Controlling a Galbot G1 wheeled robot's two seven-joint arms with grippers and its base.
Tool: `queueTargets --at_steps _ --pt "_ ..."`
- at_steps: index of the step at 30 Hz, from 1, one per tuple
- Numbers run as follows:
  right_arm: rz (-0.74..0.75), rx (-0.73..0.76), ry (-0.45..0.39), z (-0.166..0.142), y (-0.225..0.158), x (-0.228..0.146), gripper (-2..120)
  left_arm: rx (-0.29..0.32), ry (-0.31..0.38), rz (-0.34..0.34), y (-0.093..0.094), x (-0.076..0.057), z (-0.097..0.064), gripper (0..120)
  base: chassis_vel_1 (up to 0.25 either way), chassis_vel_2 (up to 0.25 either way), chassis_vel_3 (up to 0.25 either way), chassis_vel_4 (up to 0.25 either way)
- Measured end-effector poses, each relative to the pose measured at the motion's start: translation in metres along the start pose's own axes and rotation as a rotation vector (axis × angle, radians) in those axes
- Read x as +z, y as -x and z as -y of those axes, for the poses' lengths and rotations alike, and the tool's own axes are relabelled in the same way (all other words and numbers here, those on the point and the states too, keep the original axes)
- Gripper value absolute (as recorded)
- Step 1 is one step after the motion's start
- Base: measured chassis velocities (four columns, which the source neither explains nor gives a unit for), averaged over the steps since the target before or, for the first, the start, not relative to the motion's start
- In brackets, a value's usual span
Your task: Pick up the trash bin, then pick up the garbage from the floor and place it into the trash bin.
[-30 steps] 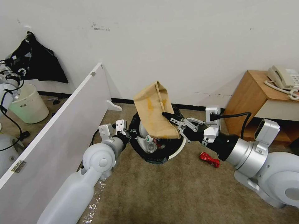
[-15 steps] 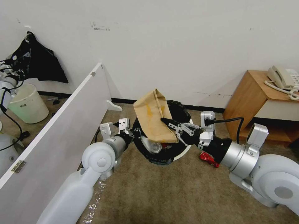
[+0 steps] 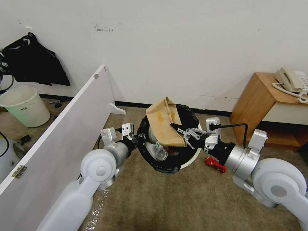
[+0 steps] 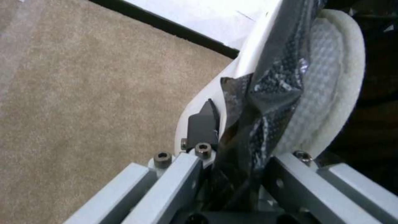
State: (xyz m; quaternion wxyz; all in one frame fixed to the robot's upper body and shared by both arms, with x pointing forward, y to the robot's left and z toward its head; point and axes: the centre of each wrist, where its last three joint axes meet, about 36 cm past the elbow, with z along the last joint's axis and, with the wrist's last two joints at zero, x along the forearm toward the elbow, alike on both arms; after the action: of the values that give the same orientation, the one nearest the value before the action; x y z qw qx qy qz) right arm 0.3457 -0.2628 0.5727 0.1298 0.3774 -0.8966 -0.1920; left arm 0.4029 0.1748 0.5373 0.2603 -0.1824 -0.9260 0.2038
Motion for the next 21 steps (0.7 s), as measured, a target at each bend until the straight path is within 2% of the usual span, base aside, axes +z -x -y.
queueTargets --at_steps 21 --pt "-0.03 0.049 0.009 0.017 0.004 0.016 0 0.021 -0.012 0.02 -0.004 -0.007 0.004 1 0.0 0.0 0.0 0.0"
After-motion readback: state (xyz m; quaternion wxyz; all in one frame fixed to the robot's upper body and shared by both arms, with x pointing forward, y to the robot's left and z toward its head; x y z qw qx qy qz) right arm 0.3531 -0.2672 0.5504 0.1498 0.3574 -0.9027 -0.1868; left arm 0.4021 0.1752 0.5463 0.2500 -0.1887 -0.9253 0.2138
